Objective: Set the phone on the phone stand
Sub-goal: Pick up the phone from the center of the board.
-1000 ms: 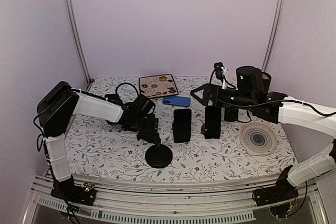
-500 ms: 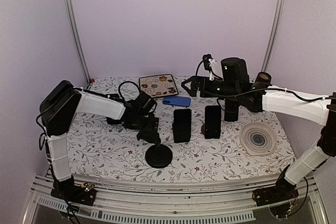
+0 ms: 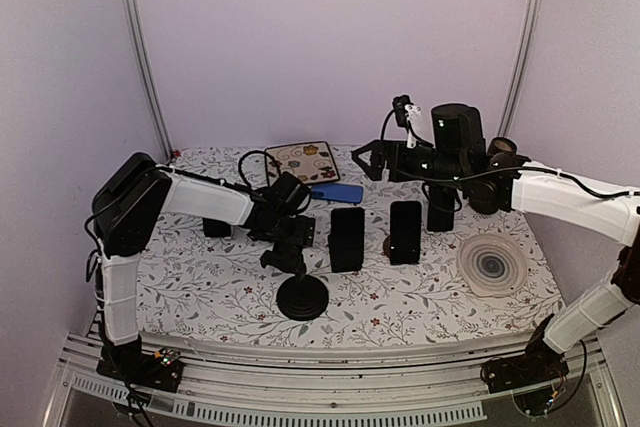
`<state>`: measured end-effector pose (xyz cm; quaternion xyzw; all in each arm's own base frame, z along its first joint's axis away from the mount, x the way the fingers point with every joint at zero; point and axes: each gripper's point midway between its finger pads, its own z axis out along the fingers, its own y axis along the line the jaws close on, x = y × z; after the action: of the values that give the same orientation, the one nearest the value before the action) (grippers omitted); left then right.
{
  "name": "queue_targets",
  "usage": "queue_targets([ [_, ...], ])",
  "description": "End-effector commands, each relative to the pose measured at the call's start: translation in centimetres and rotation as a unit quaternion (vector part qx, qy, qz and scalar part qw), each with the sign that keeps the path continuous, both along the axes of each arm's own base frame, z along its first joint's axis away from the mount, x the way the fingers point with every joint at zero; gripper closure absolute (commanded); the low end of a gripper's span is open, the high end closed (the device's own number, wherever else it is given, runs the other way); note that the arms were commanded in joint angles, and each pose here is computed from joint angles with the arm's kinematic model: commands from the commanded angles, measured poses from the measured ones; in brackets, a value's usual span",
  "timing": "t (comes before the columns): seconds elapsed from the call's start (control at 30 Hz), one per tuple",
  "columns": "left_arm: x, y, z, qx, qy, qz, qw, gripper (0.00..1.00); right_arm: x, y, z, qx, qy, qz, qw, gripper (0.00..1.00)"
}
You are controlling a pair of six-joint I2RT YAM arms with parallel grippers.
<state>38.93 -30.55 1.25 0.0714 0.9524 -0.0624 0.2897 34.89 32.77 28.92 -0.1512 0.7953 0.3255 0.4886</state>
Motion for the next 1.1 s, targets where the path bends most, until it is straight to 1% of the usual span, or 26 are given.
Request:
queue_targets([
  [0.0,-4.2,1.5,-4.8,0.041,0.071,-0.028,0.996,0.07,-0.6,-1.6,0.1,0.032,0.014,-0.029,0.999,0.0],
  [0.17,-4.9,3.8,-5.3,0.069,0.073,-0.024,0.995,0.08,-1.1,-0.8,-0.1,0.06,0.044,-0.013,0.997,0.0],
  [0.27,-5.4,4.2,-5.1,0.069,0.07,-0.036,0.995,0.09,-1.4,-0.2,-0.1,0.066,0.051,0.003,0.997,0.0],
  [0.47,-5.4,3.3,-5.2,0.055,0.07,-0.058,0.994,0.13,-2.5,-0.2,-0.5,0.061,0.063,0.024,0.996,0.01],
  [0.6,-5.1,2.9,-5.9,0.064,0.073,-0.062,0.993,0.12,-3.0,-0.6,-0.9,0.055,0.065,0.025,0.996,0.01],
  [0.7,-5.1,2.7,-6.1,0.068,0.081,-0.069,0.992,0.13,-2.8,-0.9,-0.9,0.045,0.061,0.019,0.997,0.0],
  [0.9,-4.7,2.7,-6.1,0.075,0.078,-0.082,0.991,0.2,-2.4,-0.6,-0.2,0.047,0.05,0.019,0.997,0.0],
  [0.97,-4.7,2.6,-6.2,0.077,0.08,-0.086,0.99,0.25,-2.4,-0.8,-0.2,0.051,0.049,0.015,0.997,0.0],
  [1.0,-4.6,2.6,-6.1,0.077,0.077,-0.086,0.99,0.31,-2.4,-0.8,-0.3,0.051,0.051,0.013,0.997,0.0],
  [1.07,-4.3,2.6,-5.8,0.075,0.07,-0.085,0.991,0.35,-2.4,-0.7,-0.5,0.053,0.055,0.013,0.997,0.01],
])
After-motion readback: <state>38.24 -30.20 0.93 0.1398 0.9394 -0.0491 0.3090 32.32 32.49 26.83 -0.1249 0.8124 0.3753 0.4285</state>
